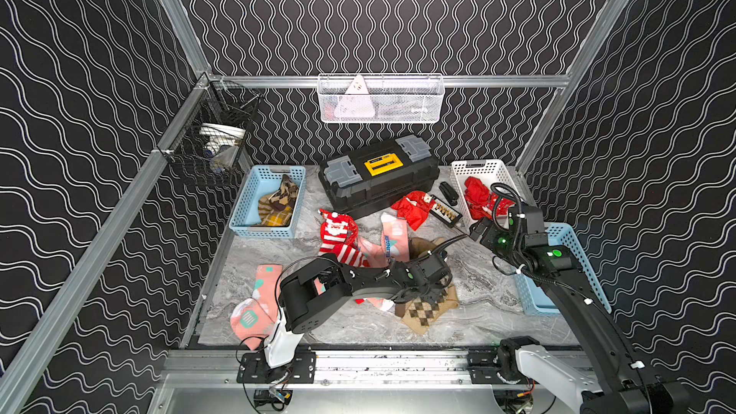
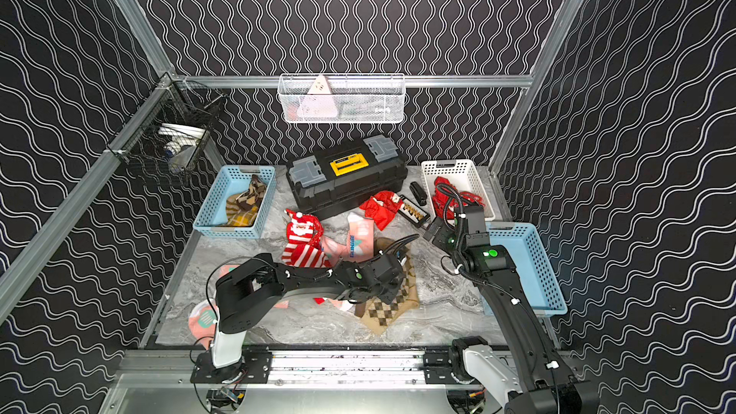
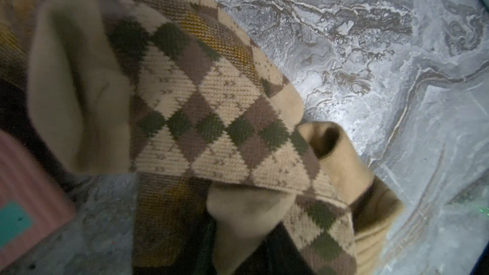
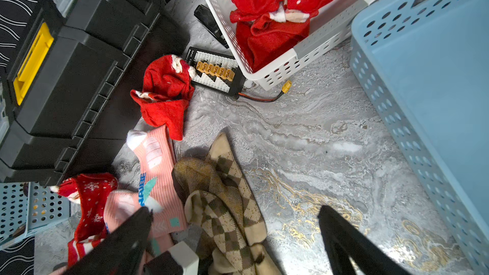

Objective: Sort the socks into the basket by color
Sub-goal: Pick up the sock at the center of the board.

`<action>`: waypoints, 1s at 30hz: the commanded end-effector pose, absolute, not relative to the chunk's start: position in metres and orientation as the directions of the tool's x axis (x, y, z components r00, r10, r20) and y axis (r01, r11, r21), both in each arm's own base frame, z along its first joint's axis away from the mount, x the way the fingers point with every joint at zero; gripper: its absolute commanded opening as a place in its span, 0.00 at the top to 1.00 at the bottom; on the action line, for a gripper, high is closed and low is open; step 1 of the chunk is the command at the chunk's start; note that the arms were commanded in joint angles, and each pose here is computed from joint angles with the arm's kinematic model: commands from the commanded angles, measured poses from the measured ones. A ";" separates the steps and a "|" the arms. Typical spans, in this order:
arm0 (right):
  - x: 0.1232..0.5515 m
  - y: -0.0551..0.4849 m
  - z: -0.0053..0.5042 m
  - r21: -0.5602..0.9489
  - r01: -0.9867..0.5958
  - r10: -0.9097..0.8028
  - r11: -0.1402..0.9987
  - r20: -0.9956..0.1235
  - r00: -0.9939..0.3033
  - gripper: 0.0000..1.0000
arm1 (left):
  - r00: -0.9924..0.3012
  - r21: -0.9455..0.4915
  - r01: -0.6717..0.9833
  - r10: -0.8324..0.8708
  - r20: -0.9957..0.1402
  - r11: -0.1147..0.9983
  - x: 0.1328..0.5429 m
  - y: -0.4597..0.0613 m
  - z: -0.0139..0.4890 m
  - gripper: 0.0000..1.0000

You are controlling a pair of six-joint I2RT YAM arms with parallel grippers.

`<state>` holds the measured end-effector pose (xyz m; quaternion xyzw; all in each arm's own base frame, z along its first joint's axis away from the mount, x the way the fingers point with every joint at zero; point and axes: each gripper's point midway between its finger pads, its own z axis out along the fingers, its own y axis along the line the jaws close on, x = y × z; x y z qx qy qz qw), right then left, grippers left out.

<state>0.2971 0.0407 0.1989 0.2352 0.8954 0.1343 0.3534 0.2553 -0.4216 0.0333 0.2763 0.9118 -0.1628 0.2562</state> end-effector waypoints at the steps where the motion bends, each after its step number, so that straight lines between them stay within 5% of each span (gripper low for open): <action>1: 0.295 0.042 0.197 0.411 0.326 0.518 0.852 -0.561 -0.646 0.00 | -0.694 -0.150 0.590 0.402 -0.597 0.794 0.262 -0.426 0.044 0.81; 6: 0.295 0.043 0.196 0.413 0.325 0.519 0.850 -0.557 -0.648 0.00 | -0.682 -0.157 0.589 0.383 -0.624 0.793 0.262 -0.423 0.058 1.00; 30: 0.293 0.046 0.184 0.405 0.324 0.508 0.855 -0.528 -0.680 0.00 | -0.554 -0.174 0.569 0.218 -0.804 0.804 0.250 -0.358 0.213 1.00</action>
